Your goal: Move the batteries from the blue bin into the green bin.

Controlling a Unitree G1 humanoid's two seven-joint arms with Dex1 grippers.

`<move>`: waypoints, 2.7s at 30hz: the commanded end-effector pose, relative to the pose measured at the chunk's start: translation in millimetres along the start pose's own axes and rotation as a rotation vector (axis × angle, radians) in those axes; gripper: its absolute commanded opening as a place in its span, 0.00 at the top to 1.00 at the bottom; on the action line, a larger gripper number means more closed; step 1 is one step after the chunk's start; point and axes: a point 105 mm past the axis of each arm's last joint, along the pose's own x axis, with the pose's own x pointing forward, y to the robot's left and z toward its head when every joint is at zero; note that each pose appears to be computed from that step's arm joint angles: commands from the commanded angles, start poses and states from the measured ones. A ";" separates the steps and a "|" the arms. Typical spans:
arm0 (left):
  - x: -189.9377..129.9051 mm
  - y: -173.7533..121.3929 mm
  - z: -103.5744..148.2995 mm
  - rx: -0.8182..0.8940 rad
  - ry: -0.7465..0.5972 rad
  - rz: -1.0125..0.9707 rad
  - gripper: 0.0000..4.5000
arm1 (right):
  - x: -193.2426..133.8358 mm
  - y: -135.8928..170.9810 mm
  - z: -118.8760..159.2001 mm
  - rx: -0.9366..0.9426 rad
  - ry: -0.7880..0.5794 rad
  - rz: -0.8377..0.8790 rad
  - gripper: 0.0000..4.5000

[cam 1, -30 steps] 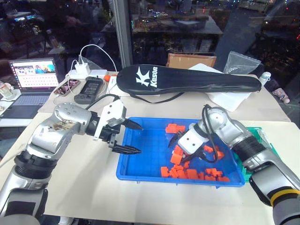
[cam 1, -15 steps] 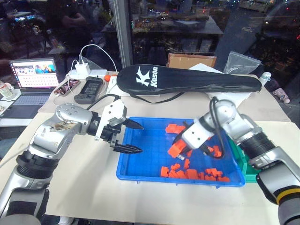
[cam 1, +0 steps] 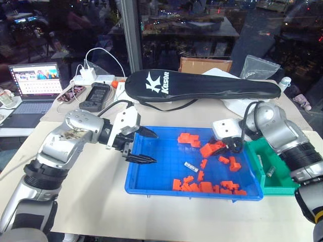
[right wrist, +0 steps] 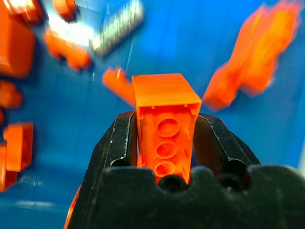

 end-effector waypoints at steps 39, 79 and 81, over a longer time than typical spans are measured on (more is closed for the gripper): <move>1.3 11.4 4.4 0.088 -0.003 0.017 0.00 | 54.2 40.1 53.6 0.682 -0.017 -0.334 0.55; 16.3 22.9 32.3 0.084 -0.144 -0.006 0.00 | -100.3 59.5 -93.7 1.020 0.272 -0.715 0.95; 15.5 23.0 31.2 0.080 -0.138 0.000 0.00 | -95.7 58.1 -92.2 1.022 0.262 -0.710 0.95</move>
